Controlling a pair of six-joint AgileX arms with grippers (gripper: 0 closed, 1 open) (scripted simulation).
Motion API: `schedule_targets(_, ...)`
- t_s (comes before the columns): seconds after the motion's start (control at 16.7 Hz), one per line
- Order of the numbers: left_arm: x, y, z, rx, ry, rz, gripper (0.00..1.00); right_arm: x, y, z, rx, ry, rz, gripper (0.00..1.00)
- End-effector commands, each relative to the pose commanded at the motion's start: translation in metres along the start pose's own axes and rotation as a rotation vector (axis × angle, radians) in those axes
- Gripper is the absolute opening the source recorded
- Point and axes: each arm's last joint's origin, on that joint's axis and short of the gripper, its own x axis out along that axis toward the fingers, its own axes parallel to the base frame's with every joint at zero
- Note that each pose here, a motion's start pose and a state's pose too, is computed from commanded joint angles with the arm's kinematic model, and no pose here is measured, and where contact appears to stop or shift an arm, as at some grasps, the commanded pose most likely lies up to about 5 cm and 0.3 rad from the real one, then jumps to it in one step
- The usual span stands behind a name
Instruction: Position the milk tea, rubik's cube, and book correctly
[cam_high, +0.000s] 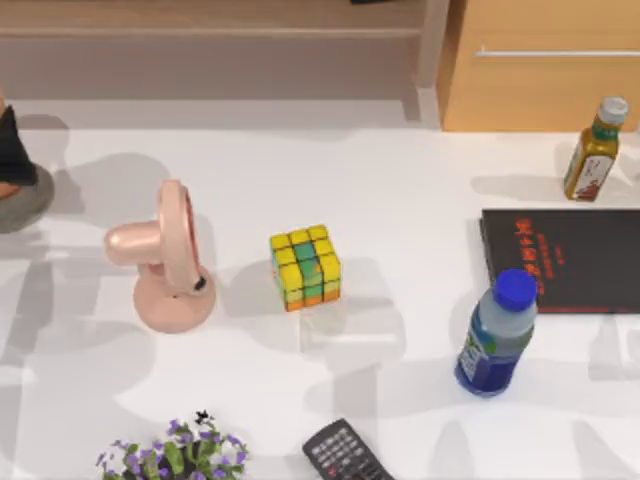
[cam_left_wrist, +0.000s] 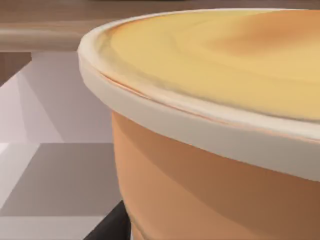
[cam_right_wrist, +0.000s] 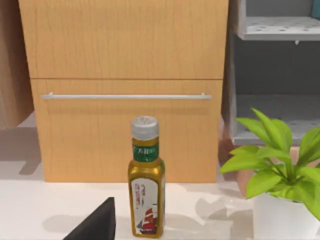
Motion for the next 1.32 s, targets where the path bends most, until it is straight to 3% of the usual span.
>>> schedule_targets(0.6,-0.001,0.000,0.001,0.001,-0.004,-0.001,1.00,0.000,0.000,0.000,0.000,0.000,0.000,1.00)
schedule_targets(0.96,-0.029,-0.001,-0.001,0.000,0.000,-0.001,1.00,0.000,0.000,0.000,0.000,0.000,0.000,1.00)
schedule_targets(1.32,-0.030,-0.001,0.001,0.001,0.004,-0.002,1.00,0.000,0.000,0.000,0.000,0.000,0.000,1.00)
